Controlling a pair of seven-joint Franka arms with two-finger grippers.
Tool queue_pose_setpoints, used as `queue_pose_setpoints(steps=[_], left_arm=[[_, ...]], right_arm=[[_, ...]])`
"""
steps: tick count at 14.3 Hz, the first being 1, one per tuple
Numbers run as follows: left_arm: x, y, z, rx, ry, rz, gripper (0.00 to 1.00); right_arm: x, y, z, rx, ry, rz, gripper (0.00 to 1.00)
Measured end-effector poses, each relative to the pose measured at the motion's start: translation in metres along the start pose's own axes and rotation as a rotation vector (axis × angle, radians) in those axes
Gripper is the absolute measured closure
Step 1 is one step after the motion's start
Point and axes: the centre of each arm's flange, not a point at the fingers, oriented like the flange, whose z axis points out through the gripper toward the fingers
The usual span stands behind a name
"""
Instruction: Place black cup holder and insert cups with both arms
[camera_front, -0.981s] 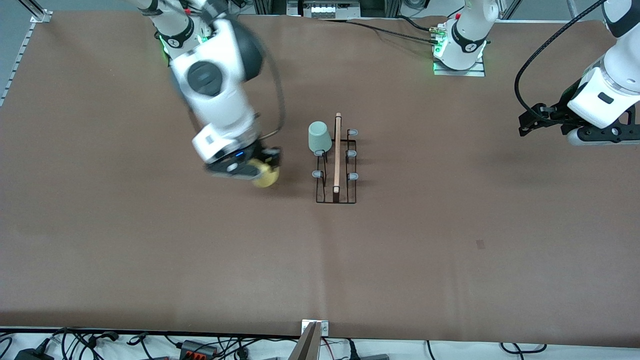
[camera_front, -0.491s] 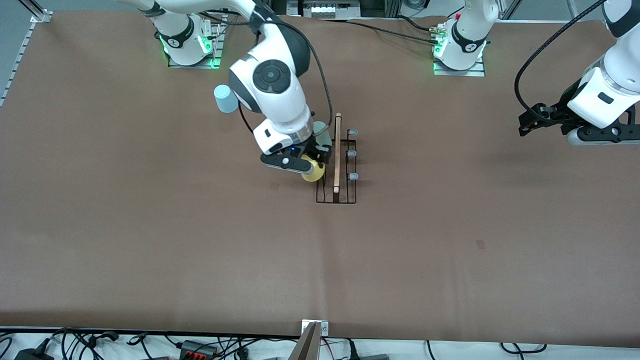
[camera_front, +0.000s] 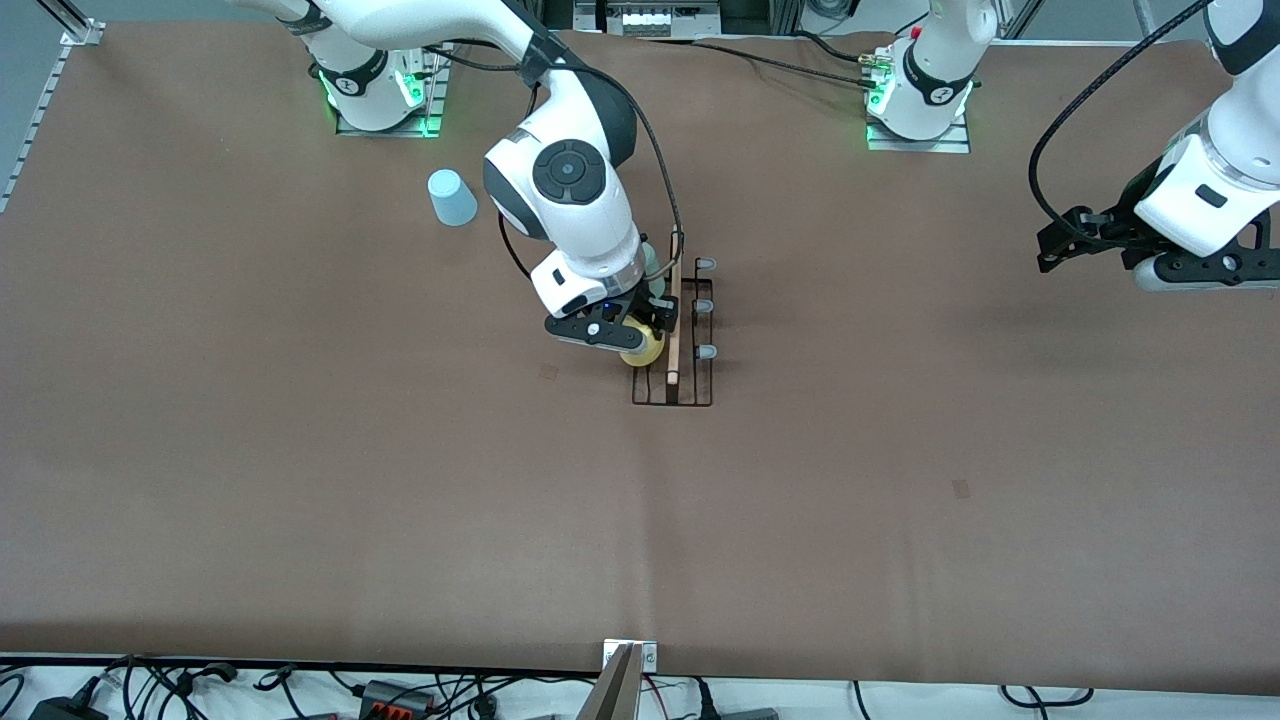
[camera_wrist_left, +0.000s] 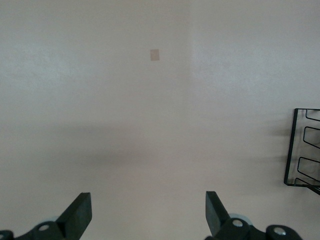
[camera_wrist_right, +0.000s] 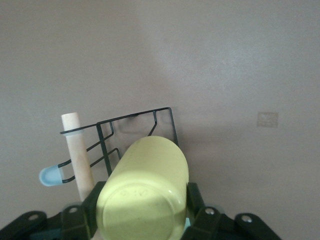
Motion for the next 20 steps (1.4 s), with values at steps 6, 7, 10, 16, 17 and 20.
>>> queue_pose_setpoints(steps=[6, 7, 10, 16, 17, 20], left_arm=[[0.000, 0.000, 0.000, 0.000, -0.001, 0.000, 0.00], [0.000, 0.000, 0.000, 0.000, -0.001, 0.001, 0.00], [0.000, 0.001, 0.000, 0.000, -0.001, 0.001, 0.00], [0.000, 0.001, 0.000, 0.000, -0.001, 0.001, 0.00], [0.000, 0.001, 0.000, 0.000, -0.001, 0.002, 0.00], [0.000, 0.001, -0.001, 0.000, -0.001, 0.001, 0.00]], right_arm=[[0.046, 0.027, -0.057, -0.008, 0.057, 0.055, 0.00], [0.066, 0.049, -0.086, -0.034, 0.061, 0.056, 0.00], [0.128, 0.157, -0.186, -0.103, 0.078, 0.045, 0.00], [0.179, 0.391, -0.337, -0.159, 0.100, -0.008, 0.00], [0.180, 0.418, -0.350, -0.170, 0.098, -0.016, 0.00], [0.174, 0.454, -0.367, -0.192, 0.036, -0.003, 0.00]])
